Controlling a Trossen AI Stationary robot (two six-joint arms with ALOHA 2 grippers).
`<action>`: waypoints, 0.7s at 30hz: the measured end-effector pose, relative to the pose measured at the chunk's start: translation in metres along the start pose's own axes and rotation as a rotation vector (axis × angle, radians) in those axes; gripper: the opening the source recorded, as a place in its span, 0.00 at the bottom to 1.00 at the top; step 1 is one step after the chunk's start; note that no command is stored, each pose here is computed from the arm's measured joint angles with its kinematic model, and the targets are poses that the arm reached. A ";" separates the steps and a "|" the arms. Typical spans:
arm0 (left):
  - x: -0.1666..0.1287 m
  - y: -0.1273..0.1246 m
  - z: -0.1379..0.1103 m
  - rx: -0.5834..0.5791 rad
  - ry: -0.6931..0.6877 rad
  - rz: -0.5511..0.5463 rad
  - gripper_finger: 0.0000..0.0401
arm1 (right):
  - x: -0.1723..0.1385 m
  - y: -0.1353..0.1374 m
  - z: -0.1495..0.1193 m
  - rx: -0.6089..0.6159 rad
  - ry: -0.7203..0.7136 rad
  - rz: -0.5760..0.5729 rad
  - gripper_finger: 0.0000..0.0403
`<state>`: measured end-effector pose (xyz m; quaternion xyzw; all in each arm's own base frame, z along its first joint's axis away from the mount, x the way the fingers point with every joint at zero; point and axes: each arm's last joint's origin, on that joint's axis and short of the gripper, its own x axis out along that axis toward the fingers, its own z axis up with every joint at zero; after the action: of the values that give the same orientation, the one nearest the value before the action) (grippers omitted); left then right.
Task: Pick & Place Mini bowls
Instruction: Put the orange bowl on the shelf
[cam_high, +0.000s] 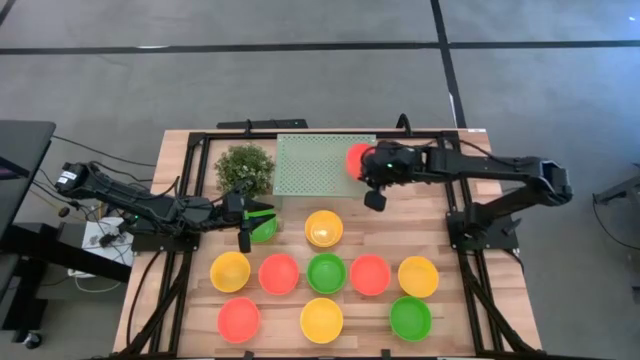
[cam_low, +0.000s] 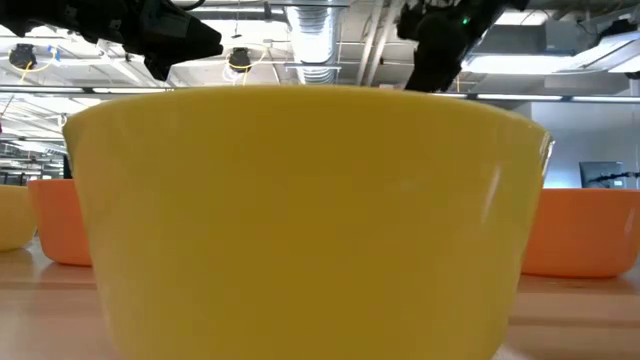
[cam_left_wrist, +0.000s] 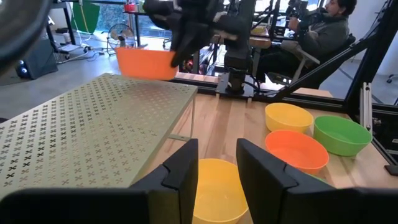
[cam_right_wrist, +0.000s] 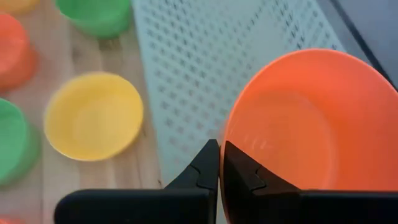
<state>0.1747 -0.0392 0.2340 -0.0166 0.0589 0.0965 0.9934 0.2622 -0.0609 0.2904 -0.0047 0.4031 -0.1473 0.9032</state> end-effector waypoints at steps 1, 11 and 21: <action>0.000 0.000 0.000 -0.001 0.000 0.000 0.28 | 0.003 -0.001 0.000 -0.010 0.016 -0.003 0.01; 0.000 0.000 0.000 -0.001 0.000 0.000 0.28 | 0.023 -0.002 0.000 -0.037 0.102 -0.006 0.03; 0.000 0.000 0.000 -0.001 0.000 0.000 0.28 | 0.014 -0.003 -0.002 -0.029 0.097 -0.007 0.03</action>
<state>0.1747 -0.0392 0.2340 -0.0171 0.0590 0.0966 0.9934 0.2690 -0.0673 0.2795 -0.0118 0.4486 -0.1446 0.8819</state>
